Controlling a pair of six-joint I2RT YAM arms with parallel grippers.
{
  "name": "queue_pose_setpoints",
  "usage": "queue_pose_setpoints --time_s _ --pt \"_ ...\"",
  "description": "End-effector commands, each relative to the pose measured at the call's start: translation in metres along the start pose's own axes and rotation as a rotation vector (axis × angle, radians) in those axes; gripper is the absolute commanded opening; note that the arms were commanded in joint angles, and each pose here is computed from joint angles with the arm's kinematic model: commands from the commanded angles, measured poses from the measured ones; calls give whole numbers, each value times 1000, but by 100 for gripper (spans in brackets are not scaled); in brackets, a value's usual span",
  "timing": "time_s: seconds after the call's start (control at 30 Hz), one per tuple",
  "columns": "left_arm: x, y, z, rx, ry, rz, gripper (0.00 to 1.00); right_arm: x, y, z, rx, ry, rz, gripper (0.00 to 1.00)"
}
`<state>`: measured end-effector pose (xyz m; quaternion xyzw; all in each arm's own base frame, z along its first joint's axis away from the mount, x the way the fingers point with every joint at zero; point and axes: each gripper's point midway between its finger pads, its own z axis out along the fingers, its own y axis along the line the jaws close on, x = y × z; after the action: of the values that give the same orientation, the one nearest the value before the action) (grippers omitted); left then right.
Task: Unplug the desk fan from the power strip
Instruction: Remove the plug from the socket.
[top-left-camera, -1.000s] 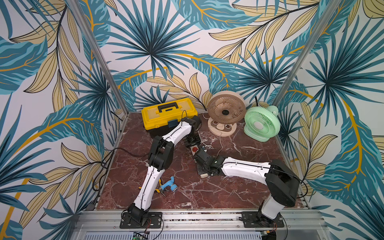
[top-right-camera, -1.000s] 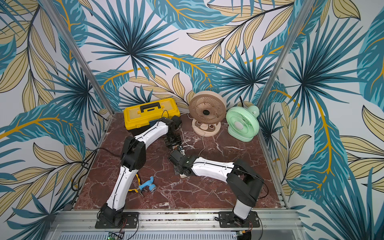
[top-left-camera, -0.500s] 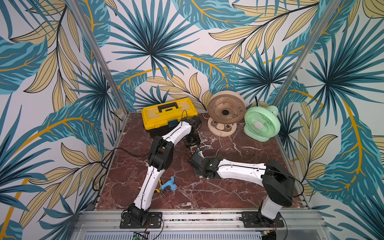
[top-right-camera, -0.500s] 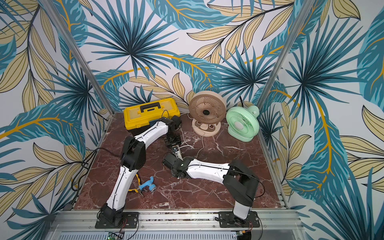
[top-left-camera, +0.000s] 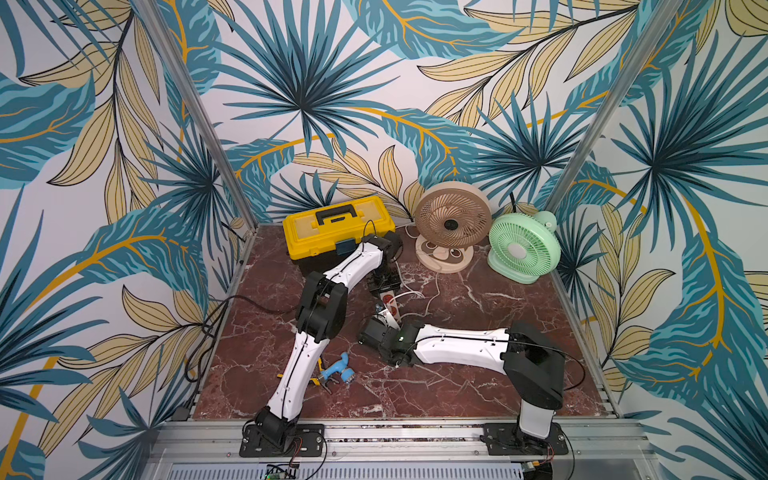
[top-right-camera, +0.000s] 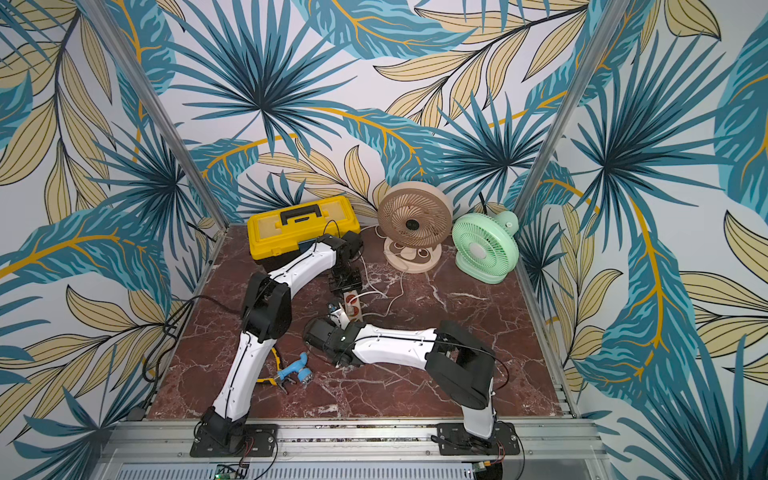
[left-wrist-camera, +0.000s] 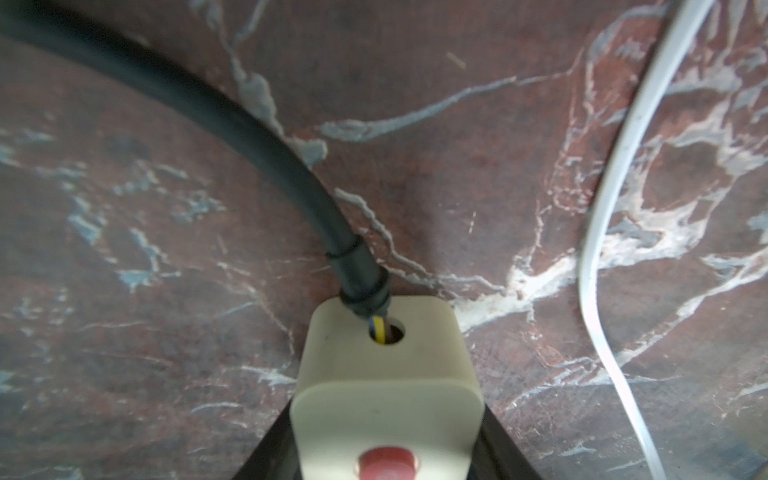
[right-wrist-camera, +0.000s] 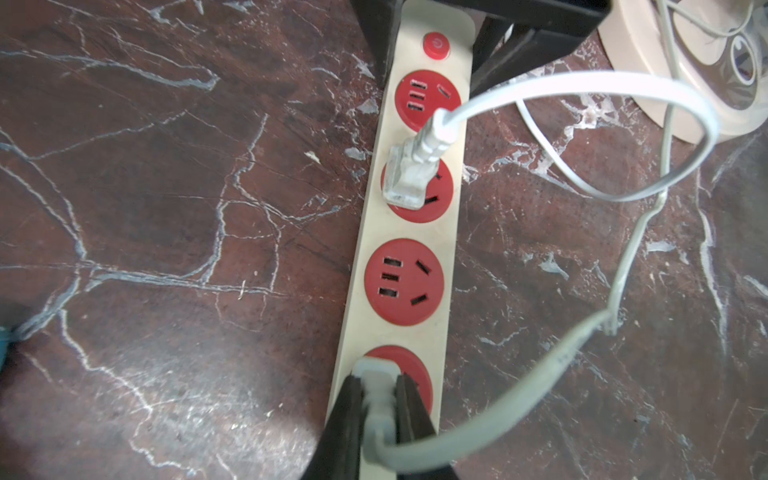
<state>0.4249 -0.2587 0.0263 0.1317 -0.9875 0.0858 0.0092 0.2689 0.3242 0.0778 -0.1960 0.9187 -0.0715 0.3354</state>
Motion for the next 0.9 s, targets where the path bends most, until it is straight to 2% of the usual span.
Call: queue_pose_setpoints --time_s 0.0,0.23,0.67,0.87 --pt "7 47 85 -171 83 -8 0 -19 -3 -17 30 -69 -36 0" --pt "7 47 85 -167 85 -6 0 -18 -10 -18 2 -74 23 0" --pt "7 47 85 -165 88 1 0 7 -49 9 -189 56 382 0" --pt "7 47 85 -165 87 1 0 12 -55 14 -217 78 451 0"
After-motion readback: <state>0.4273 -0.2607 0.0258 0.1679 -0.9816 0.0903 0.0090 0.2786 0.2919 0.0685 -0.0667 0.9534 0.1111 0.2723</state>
